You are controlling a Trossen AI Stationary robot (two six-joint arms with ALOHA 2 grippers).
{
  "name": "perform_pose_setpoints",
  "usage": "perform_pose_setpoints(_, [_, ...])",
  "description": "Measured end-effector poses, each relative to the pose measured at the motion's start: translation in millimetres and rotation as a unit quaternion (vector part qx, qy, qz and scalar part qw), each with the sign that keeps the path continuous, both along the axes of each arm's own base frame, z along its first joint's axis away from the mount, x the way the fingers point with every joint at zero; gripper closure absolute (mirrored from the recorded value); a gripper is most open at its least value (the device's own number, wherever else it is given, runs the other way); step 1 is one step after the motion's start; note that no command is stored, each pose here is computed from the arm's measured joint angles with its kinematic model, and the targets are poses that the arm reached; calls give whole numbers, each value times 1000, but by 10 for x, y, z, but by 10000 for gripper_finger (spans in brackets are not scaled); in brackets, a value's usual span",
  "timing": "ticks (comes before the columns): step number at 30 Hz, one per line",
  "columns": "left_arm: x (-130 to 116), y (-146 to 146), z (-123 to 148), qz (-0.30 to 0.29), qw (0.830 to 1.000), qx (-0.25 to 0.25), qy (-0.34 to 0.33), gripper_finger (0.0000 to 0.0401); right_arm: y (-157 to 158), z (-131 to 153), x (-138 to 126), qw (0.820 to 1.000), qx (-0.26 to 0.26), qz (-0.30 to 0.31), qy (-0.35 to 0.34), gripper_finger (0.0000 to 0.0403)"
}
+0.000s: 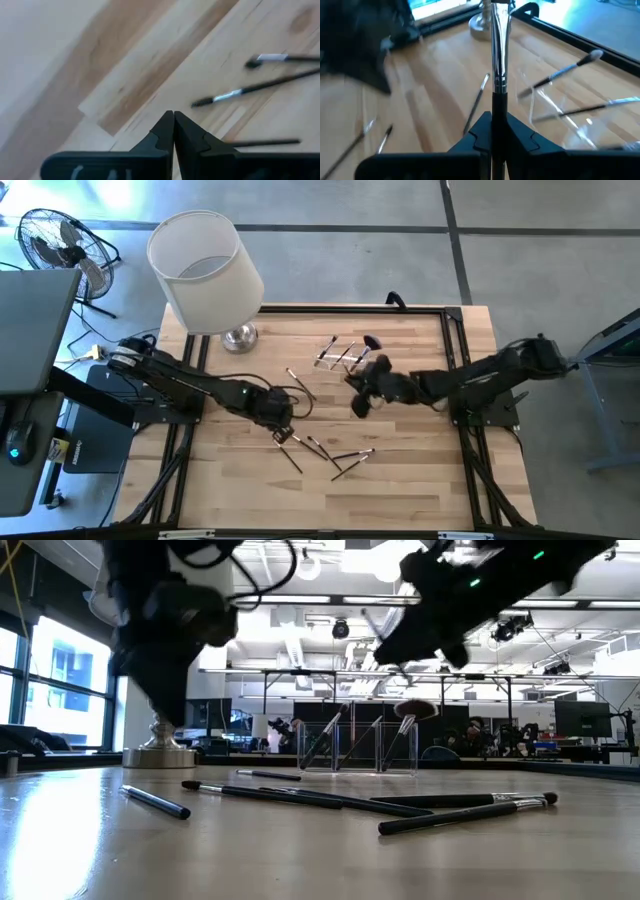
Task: Put items in baskets/containers
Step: Put the eyeshadow brush into the transparent organizer
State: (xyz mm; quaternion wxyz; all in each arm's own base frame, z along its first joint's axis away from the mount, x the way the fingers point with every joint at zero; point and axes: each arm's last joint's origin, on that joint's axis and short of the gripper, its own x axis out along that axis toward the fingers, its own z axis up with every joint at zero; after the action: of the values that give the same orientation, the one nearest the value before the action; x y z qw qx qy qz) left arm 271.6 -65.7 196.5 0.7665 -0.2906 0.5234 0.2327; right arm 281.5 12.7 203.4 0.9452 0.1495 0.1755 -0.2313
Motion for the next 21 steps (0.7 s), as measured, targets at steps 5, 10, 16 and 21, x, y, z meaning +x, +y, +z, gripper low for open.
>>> perform_pose_setpoints(5, [-131, 20, -194, -10, 1000, -18, 12, 399, -352, -62, 216, 995, 25, -36, -95, 384])
perform_pose_setpoints(10, [-314, 73, -181, -29, 1000, -12, 1, 400, -703, -112, 315, 981, 25, -79, -177, 384])
perform_pose_setpoints(16, [-623, 169, -58, -18, 999, 1, -51, 400, -987, -413, 377, 975, 49, -106, -189, 384])
perform_pose_setpoints(21, [-863, 246, 31, -9, 996, 19, -89, 401, -1034, -474, 385, 975, 25, -131, -178, 380])
